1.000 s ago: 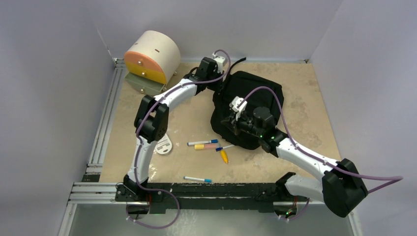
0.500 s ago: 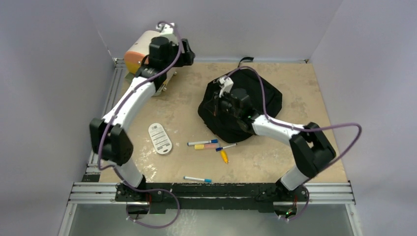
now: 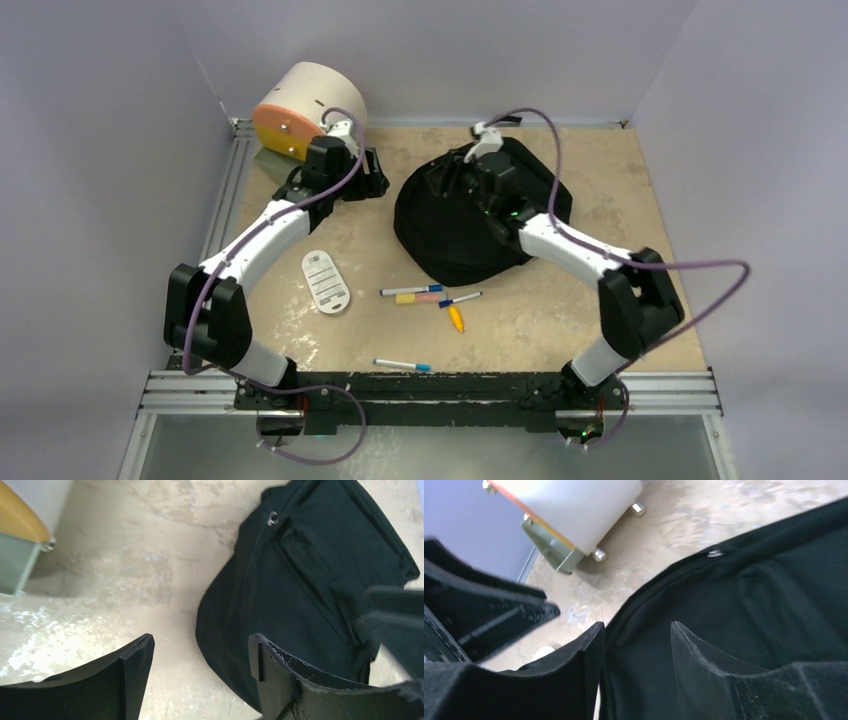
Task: Pack the student bag
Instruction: Unzip the student bag at the center of the board.
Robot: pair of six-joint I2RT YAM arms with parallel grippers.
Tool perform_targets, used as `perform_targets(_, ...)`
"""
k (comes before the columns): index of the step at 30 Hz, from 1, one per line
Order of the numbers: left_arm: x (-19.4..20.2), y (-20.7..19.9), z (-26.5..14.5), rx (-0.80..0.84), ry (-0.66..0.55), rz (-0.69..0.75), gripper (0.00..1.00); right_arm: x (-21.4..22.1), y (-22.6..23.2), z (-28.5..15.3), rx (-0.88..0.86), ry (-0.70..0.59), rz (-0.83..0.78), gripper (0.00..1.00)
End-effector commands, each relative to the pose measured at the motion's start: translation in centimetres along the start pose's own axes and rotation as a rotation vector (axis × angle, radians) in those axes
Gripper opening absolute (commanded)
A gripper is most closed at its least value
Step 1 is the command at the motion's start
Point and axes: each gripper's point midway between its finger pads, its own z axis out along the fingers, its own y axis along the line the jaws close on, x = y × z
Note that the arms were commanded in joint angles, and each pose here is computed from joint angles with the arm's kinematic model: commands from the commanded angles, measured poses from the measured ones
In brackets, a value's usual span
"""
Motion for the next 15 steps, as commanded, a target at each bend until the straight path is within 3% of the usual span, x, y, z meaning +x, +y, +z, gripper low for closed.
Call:
perform_targets(1,-1.4,-6.3,-2.4,0.193,-0.085,0.046,0.68,-4.0,-5.4,-4.4,0.229,-0.081,0.187,0.54)
perform_targets(7,1.5,-12.8,-2.6,0.283,-0.094,0.166,0.67,-3.2,-14.1,-9.0,0.446,-0.045,0.376,0.56)
perform_targets(15,9.8,-14.5,-0.8,0.282,0.028,0.243,0.66,-1.6,-18.2,-11.1,0.579,-0.031,0.495,0.54)
